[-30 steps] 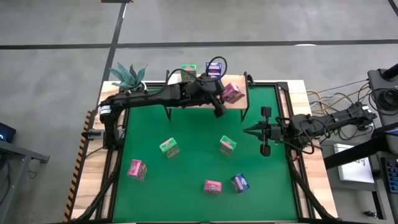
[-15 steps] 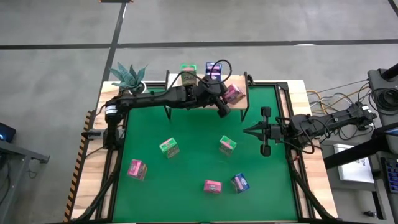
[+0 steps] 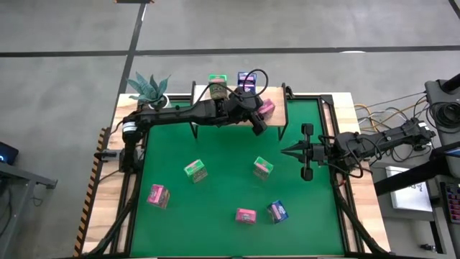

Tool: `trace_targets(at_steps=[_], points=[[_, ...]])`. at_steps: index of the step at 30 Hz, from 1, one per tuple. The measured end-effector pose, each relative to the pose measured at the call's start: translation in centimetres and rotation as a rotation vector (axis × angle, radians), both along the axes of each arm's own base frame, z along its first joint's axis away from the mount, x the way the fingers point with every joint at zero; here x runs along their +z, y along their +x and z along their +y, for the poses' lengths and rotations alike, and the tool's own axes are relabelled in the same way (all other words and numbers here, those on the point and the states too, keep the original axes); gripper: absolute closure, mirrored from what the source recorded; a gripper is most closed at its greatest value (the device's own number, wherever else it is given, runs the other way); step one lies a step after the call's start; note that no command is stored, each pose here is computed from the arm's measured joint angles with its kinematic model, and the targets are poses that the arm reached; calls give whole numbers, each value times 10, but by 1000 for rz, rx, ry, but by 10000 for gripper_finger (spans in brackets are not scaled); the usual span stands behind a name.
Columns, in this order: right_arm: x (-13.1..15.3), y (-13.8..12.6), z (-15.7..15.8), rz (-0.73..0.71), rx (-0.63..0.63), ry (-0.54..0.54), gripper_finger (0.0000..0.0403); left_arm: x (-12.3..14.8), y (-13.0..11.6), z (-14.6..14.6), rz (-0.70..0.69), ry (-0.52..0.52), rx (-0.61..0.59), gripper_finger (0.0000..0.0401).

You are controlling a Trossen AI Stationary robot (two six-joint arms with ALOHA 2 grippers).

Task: Stack cereal on shelf
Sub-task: Put the middle pink cereal box on the shelf

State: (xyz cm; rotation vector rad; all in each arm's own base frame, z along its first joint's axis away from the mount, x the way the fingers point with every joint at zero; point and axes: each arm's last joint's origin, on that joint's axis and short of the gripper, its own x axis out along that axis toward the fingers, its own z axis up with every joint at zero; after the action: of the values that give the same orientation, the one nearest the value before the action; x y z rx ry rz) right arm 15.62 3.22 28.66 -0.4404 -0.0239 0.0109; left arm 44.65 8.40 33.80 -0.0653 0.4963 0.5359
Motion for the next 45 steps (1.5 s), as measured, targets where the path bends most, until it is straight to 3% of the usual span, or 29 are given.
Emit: trace_targets(at_steps=[12,25,32,39,45], points=[[0,0,0,-1,0,0,394,-5,4,2,28,39,-22,183],[1,0,0,-3,-7,48,394,27,-13,-15,21,146,-108,184],[4,7,-3,38,-163,107,394,46,-37,-53,79,210,-227,184],[16,33,-3,128,-208,109,394,37,-82,-88,-30,264,-322,184],[66,55,-24,212,-302,54,394,20,-128,-101,-173,285,-350,184]])
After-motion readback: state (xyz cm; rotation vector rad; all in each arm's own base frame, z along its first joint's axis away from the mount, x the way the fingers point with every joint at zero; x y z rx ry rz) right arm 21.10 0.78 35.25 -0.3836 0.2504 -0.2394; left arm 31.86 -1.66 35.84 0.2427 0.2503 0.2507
